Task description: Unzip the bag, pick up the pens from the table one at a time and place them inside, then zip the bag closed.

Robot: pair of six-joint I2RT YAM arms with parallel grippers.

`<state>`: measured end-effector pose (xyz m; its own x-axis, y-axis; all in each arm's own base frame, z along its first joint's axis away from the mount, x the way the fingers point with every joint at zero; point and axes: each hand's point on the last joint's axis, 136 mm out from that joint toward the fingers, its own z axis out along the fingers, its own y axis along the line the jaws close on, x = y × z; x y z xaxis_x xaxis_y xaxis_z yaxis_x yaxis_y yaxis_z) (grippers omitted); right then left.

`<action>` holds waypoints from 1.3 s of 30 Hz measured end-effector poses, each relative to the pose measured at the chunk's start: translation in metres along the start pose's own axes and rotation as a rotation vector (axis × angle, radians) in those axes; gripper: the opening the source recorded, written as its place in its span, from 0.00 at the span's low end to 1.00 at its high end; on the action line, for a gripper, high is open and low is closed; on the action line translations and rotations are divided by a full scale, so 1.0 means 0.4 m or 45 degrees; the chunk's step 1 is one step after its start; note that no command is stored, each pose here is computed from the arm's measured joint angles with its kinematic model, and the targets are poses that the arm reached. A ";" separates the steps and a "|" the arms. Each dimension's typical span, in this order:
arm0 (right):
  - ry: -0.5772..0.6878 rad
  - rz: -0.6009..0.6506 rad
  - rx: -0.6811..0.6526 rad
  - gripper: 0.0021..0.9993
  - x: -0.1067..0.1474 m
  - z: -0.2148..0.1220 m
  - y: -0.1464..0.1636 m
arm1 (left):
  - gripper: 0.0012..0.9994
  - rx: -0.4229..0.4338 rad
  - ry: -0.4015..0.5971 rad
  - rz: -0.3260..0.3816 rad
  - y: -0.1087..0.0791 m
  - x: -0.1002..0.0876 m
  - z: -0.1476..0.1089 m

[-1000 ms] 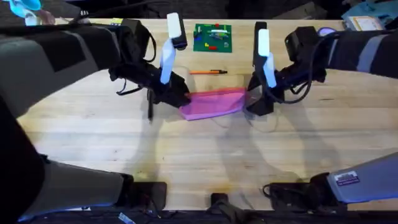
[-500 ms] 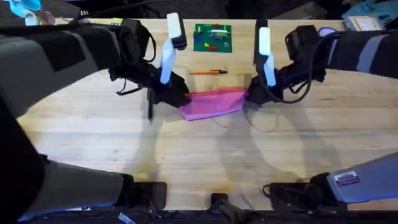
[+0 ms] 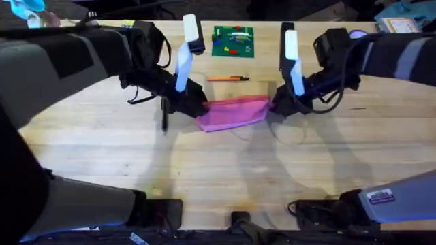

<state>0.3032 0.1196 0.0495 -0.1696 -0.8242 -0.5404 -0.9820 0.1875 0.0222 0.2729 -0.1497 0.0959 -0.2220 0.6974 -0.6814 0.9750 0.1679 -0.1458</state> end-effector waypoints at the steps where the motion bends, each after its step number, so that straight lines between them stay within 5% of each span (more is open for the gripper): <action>1: -0.001 -0.001 0.002 0.03 -0.004 -0.009 0.005 | 0.04 0.000 0.000 0.000 0.000 0.000 0.000; 17: -0.092 -0.178 0.215 0.03 -0.126 -0.186 0.055 | 0.04 0.001 -0.002 0.000 0.000 -0.001 0.000; 39: -0.131 -0.398 0.109 0.03 -0.244 -0.131 0.152 | 0.04 0.002 0.002 -0.003 -0.001 0.001 0.000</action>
<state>0.2555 0.1833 0.1477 0.1525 -0.7915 -0.5918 -0.9739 -0.0183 -0.2264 0.2724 -0.1494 0.0957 -0.2244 0.6980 -0.6801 0.9744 0.1685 -0.1486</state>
